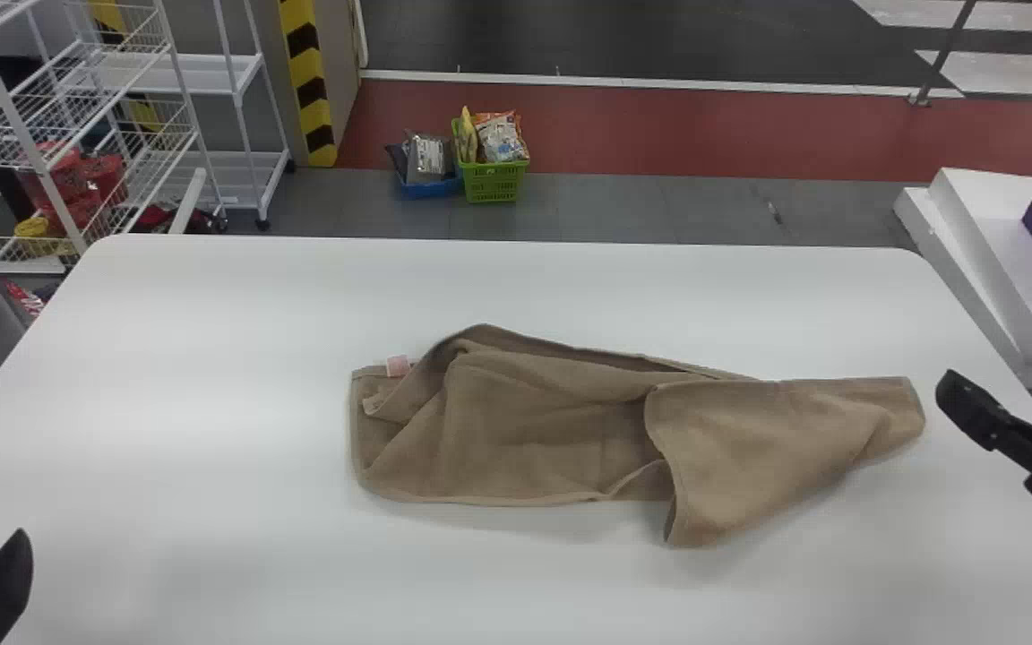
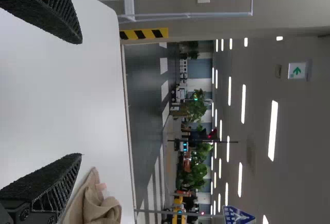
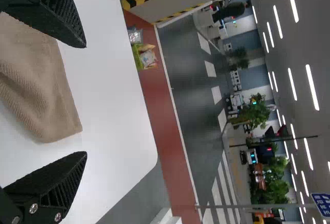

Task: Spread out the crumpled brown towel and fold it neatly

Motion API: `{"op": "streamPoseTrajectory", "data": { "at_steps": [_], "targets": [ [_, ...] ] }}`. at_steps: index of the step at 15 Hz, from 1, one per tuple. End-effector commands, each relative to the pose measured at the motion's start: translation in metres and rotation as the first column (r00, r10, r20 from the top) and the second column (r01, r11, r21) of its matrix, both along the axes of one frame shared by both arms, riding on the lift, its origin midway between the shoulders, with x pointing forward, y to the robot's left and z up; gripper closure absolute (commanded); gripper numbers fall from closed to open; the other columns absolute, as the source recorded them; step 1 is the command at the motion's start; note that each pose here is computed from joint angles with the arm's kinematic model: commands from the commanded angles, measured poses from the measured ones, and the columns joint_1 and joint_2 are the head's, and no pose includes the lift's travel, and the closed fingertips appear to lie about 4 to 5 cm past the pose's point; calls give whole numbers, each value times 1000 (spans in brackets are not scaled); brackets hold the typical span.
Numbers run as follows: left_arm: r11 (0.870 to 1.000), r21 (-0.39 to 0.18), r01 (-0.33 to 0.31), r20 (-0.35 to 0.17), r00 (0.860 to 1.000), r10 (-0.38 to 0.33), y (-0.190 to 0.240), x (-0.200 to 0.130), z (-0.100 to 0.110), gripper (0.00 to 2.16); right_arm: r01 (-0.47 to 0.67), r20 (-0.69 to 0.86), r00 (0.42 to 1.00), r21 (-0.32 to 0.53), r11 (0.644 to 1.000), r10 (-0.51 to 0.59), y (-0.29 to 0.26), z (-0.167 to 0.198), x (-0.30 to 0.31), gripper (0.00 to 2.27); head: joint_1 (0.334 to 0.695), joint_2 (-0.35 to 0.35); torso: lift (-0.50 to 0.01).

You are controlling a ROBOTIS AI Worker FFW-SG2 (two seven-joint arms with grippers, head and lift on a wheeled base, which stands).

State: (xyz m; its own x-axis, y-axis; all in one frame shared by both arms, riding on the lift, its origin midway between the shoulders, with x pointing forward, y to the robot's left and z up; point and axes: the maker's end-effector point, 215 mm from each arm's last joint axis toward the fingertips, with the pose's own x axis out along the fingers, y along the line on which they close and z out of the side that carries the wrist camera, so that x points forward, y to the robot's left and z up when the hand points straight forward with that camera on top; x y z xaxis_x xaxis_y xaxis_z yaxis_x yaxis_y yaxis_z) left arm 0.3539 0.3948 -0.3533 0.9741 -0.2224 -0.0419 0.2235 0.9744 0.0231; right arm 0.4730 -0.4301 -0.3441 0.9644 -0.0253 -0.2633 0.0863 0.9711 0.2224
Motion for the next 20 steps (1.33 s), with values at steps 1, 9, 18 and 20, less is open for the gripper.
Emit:
{"op": "streamPoseTrajectory", "data": {
  "at_steps": [1, 9, 18, 20],
  "targets": [
    [1000, -3, 28, -1, 1000, -28, -16, 5, 0, 6, 3, 7, 1000, -8, 1000, -3, -1, -3, -4, 53, 695, -44, -128],
    [985, -24, 168, -49, 984, -169, -97, 21, -15, 6, 57, 35, 998, -61, 997, -55, -26, 1, -16, 70, 695, -186, -128],
    [986, -23, 165, -56, 984, -166, -87, 11, -14, 9, -123, 34, 991, -62, 990, 126, 81, -3, 40, 80, 695, -127, -128],
    [986, -24, 167, -60, 984, -168, -84, 9, -16, 12, -168, 34, 985, -72, 983, 170, 111, 0, 52, 83, 695, -81, -128]
  ]
}}
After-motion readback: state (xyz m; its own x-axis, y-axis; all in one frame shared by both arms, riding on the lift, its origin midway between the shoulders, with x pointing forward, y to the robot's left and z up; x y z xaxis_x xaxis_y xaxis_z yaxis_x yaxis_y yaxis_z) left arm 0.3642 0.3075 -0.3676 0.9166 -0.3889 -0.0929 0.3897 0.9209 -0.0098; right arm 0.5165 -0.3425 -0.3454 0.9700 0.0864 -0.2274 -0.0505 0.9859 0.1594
